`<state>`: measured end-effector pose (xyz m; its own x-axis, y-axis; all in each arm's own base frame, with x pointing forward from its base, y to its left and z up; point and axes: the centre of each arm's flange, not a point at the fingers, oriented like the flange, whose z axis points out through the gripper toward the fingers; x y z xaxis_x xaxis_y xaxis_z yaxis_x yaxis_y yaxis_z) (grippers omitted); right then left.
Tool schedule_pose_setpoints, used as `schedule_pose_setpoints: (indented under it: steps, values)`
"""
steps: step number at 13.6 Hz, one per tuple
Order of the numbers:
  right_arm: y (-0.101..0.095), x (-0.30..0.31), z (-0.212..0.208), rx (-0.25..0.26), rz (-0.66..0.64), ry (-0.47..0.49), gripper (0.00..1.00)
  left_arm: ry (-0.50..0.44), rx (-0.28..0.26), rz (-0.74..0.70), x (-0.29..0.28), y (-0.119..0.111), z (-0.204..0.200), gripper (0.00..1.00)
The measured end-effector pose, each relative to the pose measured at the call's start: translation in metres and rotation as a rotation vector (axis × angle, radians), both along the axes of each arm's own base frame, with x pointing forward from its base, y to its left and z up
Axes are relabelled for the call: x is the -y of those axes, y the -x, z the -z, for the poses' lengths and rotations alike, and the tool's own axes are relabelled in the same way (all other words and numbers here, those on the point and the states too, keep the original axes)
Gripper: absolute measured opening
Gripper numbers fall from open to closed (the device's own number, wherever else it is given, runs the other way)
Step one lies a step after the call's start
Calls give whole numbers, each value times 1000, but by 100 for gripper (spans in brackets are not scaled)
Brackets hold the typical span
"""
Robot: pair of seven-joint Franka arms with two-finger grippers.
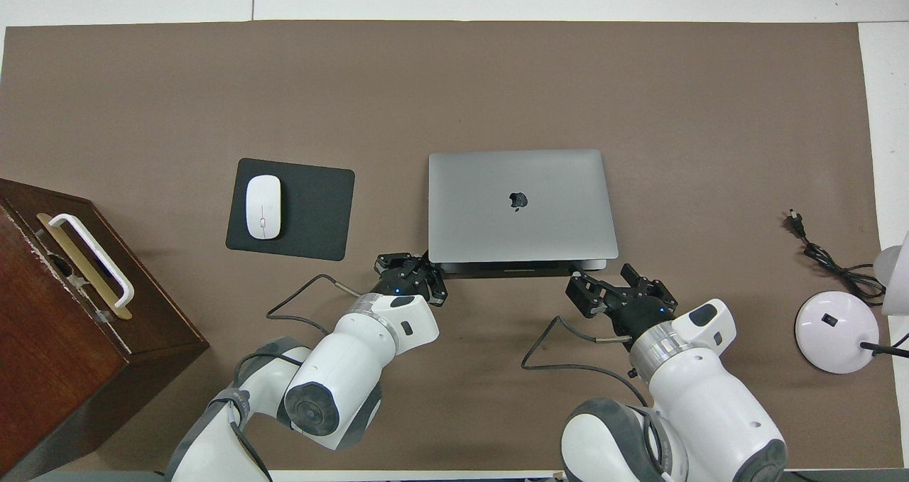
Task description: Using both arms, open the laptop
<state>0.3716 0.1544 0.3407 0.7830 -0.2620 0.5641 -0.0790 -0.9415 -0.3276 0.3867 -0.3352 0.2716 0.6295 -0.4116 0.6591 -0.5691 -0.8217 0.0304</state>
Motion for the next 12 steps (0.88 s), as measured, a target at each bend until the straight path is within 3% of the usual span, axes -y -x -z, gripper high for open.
schedule_pose_setpoints:
  steps: [3, 7, 12]
  values:
    - [18, -17, 0, 3, 43, -32, 100, 1, 2, 1, 2, -2, 1, 1]
    - [41, -55, -9, -26, 104, -145, 100, 0, 1, 3, 6, -4, 4, 1]
    - [32, -66, -18, -47, 192, -231, 100, 1, 3, 8, 10, -4, 4, 1]
